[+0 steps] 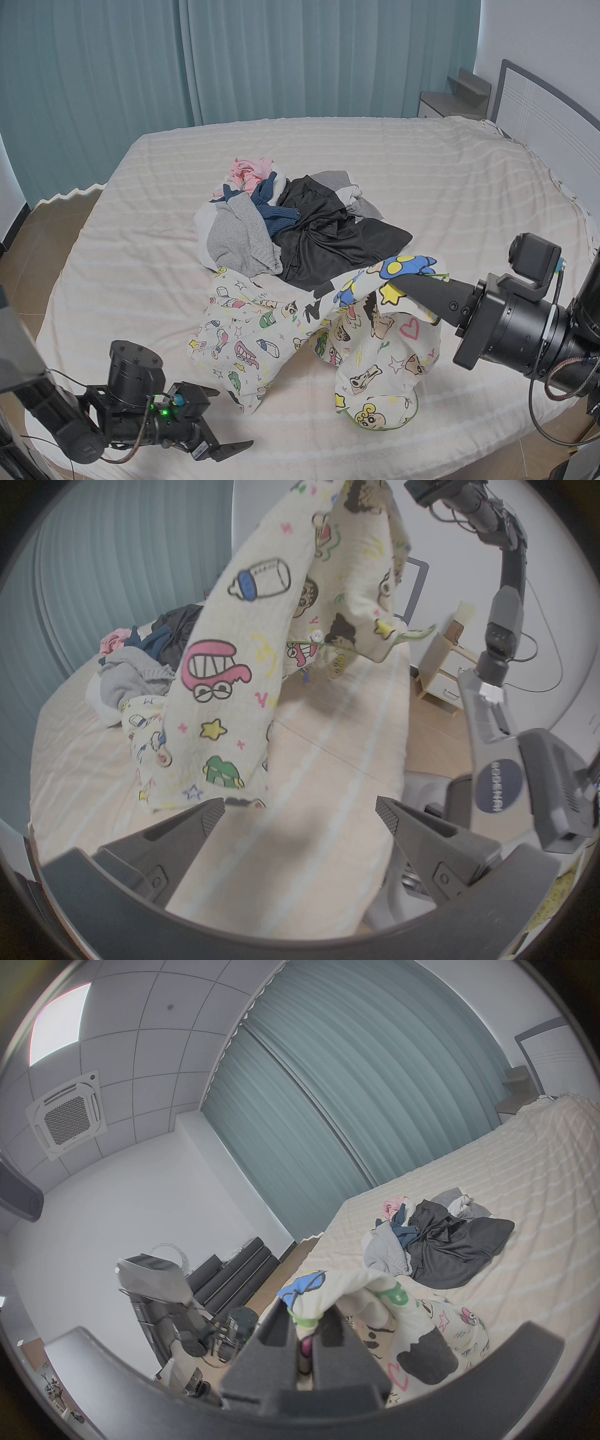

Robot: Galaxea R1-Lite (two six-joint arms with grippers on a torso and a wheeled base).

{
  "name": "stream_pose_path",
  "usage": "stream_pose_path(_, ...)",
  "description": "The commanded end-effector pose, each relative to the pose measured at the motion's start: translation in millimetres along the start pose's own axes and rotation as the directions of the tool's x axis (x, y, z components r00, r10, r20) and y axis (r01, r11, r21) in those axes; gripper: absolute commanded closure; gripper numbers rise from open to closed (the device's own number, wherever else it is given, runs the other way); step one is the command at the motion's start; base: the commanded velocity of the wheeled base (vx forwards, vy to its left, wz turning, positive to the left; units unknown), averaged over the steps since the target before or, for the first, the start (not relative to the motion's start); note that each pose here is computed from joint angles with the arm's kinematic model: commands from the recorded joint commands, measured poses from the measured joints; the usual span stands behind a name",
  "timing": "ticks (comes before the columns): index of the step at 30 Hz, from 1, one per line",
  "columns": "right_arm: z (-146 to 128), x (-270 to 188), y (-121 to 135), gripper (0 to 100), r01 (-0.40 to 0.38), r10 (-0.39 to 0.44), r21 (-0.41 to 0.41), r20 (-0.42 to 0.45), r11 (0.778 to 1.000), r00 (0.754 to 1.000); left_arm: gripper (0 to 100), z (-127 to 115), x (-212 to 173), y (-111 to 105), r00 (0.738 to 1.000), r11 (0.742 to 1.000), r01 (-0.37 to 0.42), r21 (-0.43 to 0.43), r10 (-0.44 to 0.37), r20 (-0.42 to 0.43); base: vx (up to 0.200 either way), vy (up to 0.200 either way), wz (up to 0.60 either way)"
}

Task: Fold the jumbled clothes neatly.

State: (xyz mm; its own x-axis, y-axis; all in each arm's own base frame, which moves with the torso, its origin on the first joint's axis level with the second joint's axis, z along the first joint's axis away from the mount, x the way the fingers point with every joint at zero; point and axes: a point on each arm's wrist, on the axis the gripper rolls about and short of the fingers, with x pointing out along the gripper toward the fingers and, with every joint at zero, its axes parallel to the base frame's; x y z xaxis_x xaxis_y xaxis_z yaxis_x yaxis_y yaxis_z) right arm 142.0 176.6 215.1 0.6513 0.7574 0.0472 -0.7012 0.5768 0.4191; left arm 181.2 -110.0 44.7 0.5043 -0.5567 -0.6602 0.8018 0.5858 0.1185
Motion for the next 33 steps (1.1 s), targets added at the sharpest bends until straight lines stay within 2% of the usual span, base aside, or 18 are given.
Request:
stream_pose_path(1,9.1,1.2,6.9,100,-0.035,0.035,0.000,0.025,0.999,0.999,0,-36.4,70.5,-17.7,0.994,1.000,-0.001,-0.025,-0.002,-0.109,0.000,0.000,0.00)
stream_pose_path(5,11.2,1.4,7.1,100,-0.035,0.035,-0.001,0.033,0.999,0.999,0,-34.4,85.4,-32.6,0.997,0.993,-0.054,-0.106,0.047,-0.068,0.000,0.000,0.00)
stream_pose_path(7,11.6,1.0,7.2,100,-0.036,0.036,-0.001,0.034,0.999,0.999,0,-35.1,96.7,-42.0,0.995,0.983,-0.103,-0.149,0.099,-0.031,0.000,0.000,0.00)
stream_pose_path(11,13.4,1.1,8.5,100,-0.041,0.041,0.000,0.042,0.999,0.998,0,-37.5,107.3,-42.5,0.985,0.971,-0.170,-0.169,0.170,-0.015,0.000,0.000,0.00)
stream_pose_path(15,14.2,0.5,8.4,100,-0.041,0.041,0.001,0.046,0.999,0.998,0,-30.2,114.5,-44.6,0.979,0.953,-0.192,-0.235,0.201,0.017,0.000,0.000,0.00)
stream_pose_path(17,15.2,-0.5,8.8,100,-0.043,0.043,0.001,0.050,0.999,0.998,0,-19.0,126.8,-41.5,0.955,0.919,-0.259,-0.297,0.289,0.061,0.000,0.000,0.00)
stream_pose_path(18,16.1,-1.6,9.6,100,-0.046,0.046,0.001,0.053,0.999,0.998,0,-16.1,130.5,-40.1,0.945,0.907,-0.283,-0.311,0.319,0.071,0.000,0.000,0.00)
stream_pose_path(19,16.1,-1.6,9.6,100,-0.046,0.046,0.001,0.053,0.999,0.998,0,-16.1,130.5,-40.1,0.945,0.907,-0.283,-0.311,0.319,0.071,0.000,0.000,0.00)
stream_pose_path(20,16.6,-2.7,9.7,100,-0.047,0.047,0.001,0.055,0.999,0.997,0,-9.4,136.4,-38.7,0.931,0.892,-0.303,-0.336,0.353,0.097,0.000,0.000,0.00)
stream_pose_path(23,16.7,-3.1,9.4,100,-0.046,0.045,0.001,0.055,0.999,0.997,0,-5.5,138.3,-41.1,0.930,0.888,-0.289,-0.358,0.349,0.115,0.000,0.000,0.00)
stream_pose_path(25,15.9,-3.4,9.0,100,-0.044,0.044,0.001,0.053,0.999,0.998,0,1.2,140.4,-49.5,0.931,0.876,-0.249,-0.413,0.333,0.146,0.000,0.000,0.00)
stream_pose_path(27,15.6,-3.0,8.9,100,-0.044,0.044,0.001,0.051,0.999,0.998,0,2.9,141.8,-50.4,0.927,0.871,-0.252,-0.422,0.342,0.152,0.000,0.000,0.00)
stream_pose_path(28,15.2,-2.7,8.7,100,-0.043,0.043,0.001,0.050,0.999,0.998,0,6.9,144.2,-49.0,0.913,0.857,-0.273,-0.437,0.374,0.163,0.000,0.000,0.00)
stream_pose_path(29,15.2,-2.7,8.7,100,-0.043,0.043,0.001,0.050,0.999,0.998,0,6.9,144.2,-49.0,0.913,0.857,-0.273,-0.437,0.374,0.163,0.000,0.000,0.00)
stream_pose_path(30,15.6,-2.6,8.9,100,-0.044,0.044,0.001,0.051,0.999,0.998,0,12.9,147.5,-47.2,0.893,0.839,-0.298,-0.454,0.414,0.179,0.000,0.000,0.00)
stream_pose_path(33,15.2,-2.7,8.7,100,-0.043,0.043,0.001,0.050,0.999,0.998,0,19.1,150.3,-44.2,0.868,0.818,-0.325,-0.474,0.457,0.194,0.000,0.000,0.00)
